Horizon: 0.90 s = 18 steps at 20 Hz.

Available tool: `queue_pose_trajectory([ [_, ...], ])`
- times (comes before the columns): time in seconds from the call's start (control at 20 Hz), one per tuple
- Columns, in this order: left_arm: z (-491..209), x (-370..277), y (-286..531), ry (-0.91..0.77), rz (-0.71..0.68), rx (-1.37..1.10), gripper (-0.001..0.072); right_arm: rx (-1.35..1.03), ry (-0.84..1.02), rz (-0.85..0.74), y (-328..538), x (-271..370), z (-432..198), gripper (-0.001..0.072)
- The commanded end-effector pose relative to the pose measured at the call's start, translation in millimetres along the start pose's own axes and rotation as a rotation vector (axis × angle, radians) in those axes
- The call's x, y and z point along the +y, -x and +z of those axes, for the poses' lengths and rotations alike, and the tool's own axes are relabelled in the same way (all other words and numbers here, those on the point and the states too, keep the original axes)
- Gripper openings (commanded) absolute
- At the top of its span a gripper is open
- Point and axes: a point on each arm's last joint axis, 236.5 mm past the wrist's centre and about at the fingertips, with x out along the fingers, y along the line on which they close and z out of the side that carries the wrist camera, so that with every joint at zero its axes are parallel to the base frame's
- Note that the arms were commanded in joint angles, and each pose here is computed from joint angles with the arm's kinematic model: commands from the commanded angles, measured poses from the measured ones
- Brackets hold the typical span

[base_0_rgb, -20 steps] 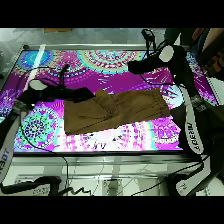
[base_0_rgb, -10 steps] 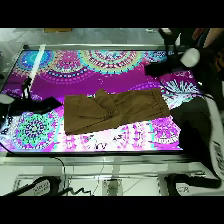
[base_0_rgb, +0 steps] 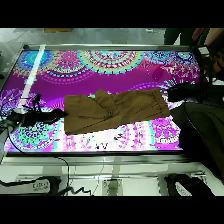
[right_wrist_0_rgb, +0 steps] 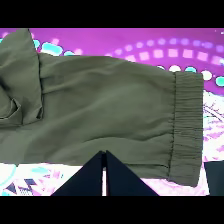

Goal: Fold the clothes and pants, and hang the long-sleeved shirts on hangers.

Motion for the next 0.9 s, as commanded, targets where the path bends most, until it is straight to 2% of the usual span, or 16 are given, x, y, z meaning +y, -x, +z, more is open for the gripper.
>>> queue_pose_trajectory([
  [0.0,-17.1,-6.3,-25.3,-0.040,-0.012,0.061,0.0586,-0.020,0.008,-0.012,11.2,0.1,-3.9,0.0033],
  [0.05,-23.0,-15.5,-31.4,-0.065,-0.020,0.082,0.0585,-0.021,0.007,-0.012,9.1,-0.6,-3.2,0.0033],
  [0.1,-28.2,-23.6,-36.7,-0.087,-0.026,0.099,0.0541,-0.023,0.006,-0.012,7.2,-1.1,-2.0,0.0033],
  [0.2,-34.8,-35.5,-45.8,-0.122,-0.029,0.117,0.0258,-0.038,0.005,-0.017,4.9,-2.6,2.2,0.0033],
  [0.3,-37.7,-41.6,-47.8,-0.132,-0.037,0.127,0.0041,-0.034,0.007,-0.022,2.8,-4.3,1.9,0.0033],
  [0.35,-39.4,-47.2,-45.0,-0.138,-0.058,0.147,0.0015,-0.029,0.008,-0.025,1.3,-5.5,1.0,0.0033],
  [0.5,-30.4,-67.2,-15.9,-0.192,-0.094,0.228,0.0011,0.015,0.019,-0.055,-12.1,-15.7,-7.1,0.0032],
  [0.7,15.0,-88.4,60.1,-0.365,0.073,0.249,0.0010,0.125,-0.002,-0.044,-54.6,-21.9,-32.1,0.0032],
  [0.85,42.5,-138.6,120.9,-0.473,0.072,0.148,0.0010,0.145,-0.058,0.006,-92.6,-16.7,-39.2,0.0032],
])
